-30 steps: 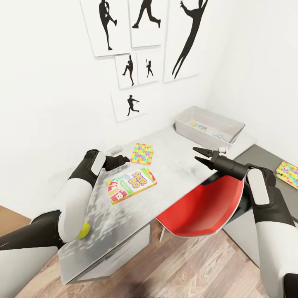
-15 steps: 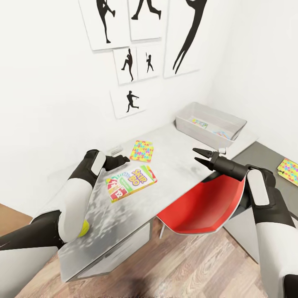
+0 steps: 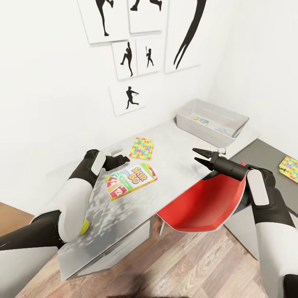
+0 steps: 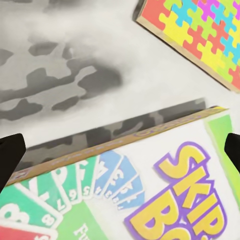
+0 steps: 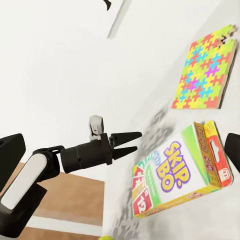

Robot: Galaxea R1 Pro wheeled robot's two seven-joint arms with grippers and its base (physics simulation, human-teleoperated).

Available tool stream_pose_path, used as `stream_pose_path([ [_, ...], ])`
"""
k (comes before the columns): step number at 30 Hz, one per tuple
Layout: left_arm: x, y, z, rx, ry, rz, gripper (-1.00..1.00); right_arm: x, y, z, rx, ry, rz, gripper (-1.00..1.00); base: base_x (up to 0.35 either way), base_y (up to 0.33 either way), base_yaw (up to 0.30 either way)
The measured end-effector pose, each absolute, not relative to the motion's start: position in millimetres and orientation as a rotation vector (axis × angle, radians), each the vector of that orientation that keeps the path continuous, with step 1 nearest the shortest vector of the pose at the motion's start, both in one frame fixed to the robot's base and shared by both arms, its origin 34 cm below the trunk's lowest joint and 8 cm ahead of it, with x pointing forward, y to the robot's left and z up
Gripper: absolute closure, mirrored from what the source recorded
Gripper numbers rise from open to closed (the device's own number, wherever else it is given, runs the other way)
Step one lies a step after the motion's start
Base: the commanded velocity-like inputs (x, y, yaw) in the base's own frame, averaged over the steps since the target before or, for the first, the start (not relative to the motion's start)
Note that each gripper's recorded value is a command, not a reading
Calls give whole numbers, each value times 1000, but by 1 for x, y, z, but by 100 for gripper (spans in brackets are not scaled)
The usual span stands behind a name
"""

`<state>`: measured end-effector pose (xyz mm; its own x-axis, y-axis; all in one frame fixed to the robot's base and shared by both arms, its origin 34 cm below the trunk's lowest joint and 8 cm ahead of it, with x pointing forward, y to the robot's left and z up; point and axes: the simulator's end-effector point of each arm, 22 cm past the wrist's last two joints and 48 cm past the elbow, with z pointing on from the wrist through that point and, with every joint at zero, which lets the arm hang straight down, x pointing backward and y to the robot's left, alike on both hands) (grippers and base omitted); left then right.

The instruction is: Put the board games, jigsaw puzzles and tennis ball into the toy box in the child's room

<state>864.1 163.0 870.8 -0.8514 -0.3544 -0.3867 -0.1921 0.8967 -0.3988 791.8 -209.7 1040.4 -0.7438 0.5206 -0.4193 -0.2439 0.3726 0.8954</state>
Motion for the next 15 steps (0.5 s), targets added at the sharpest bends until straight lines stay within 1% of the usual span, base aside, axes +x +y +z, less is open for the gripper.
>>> stream_pose_path([
  [15,863,163,867,-400,2606,-483,-100,792,-211,1038,245,1955,1436,-100,0,0,0],
])
